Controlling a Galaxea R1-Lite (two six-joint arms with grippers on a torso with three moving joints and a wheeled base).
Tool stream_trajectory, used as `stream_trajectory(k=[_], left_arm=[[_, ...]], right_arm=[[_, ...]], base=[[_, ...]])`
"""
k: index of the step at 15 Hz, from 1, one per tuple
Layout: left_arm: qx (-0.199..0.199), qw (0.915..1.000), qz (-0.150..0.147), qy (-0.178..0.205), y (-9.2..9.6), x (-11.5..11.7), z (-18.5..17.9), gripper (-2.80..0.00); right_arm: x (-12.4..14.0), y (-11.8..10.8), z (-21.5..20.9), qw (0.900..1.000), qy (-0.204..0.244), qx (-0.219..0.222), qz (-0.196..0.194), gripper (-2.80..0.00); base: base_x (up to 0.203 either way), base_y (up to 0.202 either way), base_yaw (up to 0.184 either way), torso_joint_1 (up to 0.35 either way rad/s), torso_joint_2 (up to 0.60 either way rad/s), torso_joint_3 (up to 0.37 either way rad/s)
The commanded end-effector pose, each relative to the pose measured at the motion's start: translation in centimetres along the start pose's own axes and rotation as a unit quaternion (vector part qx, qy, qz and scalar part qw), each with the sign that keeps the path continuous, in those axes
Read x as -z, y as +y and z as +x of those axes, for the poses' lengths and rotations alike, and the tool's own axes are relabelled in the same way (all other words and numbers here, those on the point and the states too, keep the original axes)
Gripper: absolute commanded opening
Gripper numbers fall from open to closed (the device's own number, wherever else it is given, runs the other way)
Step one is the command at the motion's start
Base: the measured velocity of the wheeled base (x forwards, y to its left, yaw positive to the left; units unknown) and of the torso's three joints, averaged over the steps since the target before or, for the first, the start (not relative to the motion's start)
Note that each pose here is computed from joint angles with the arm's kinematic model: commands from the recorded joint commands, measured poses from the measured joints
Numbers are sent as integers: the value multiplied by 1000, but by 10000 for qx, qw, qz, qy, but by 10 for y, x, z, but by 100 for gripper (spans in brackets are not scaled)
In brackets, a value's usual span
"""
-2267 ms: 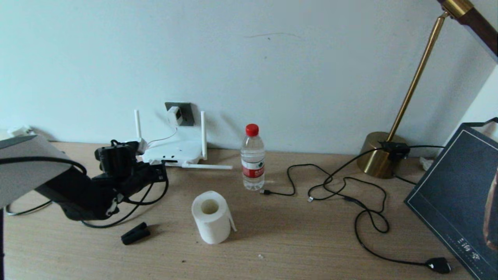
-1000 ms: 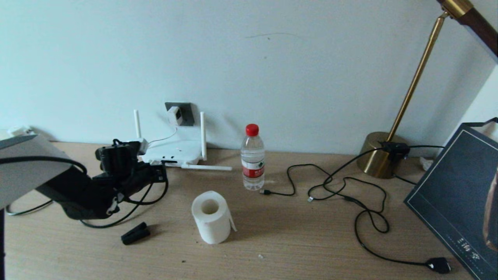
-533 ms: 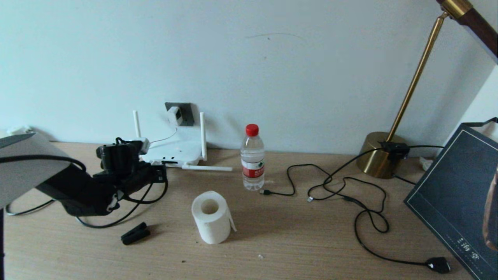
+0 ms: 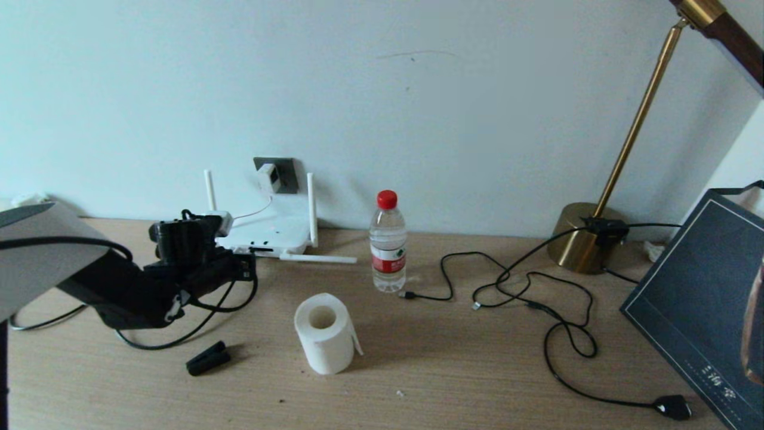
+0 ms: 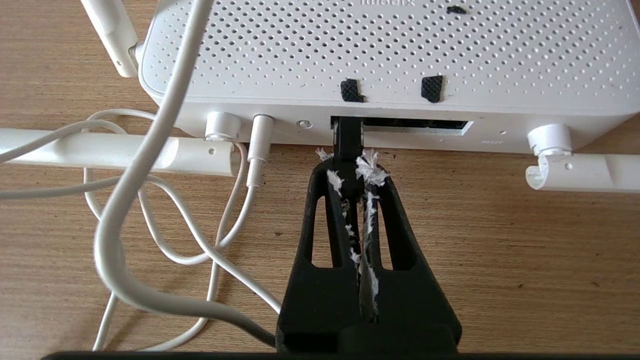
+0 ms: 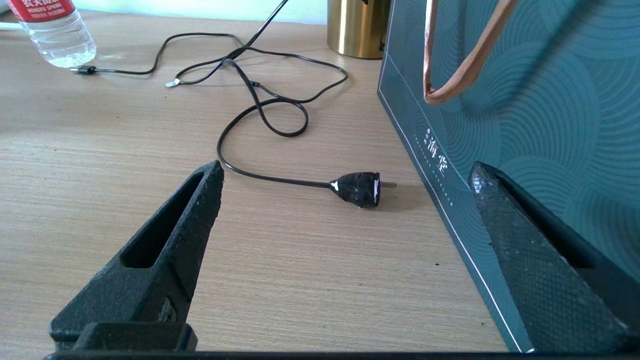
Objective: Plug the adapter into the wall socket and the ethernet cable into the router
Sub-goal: Plug cable into router interface
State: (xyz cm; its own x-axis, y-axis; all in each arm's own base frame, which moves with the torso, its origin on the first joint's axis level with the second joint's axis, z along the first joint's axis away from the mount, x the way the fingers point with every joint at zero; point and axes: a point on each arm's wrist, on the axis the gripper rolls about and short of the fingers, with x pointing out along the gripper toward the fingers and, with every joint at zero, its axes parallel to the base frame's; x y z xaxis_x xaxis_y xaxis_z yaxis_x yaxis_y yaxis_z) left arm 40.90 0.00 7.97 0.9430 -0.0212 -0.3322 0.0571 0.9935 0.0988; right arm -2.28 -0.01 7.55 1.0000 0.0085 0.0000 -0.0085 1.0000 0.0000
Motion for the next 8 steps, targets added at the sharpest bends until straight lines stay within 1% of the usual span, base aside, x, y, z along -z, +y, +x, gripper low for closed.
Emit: stream_trajectory(k=[1, 8], left_arm=[[14, 10000, 19, -30, 0, -1, 1, -280], [13, 10000, 29, -70, 1, -7, 4, -280]], right_arm=[[0, 0, 0, 10000, 0, -3, 0, 0], [0, 0, 0, 10000, 6, -3, 0, 0]], base=[[0, 0, 0, 0, 0, 0], [0, 0, 0, 0, 0, 0]])
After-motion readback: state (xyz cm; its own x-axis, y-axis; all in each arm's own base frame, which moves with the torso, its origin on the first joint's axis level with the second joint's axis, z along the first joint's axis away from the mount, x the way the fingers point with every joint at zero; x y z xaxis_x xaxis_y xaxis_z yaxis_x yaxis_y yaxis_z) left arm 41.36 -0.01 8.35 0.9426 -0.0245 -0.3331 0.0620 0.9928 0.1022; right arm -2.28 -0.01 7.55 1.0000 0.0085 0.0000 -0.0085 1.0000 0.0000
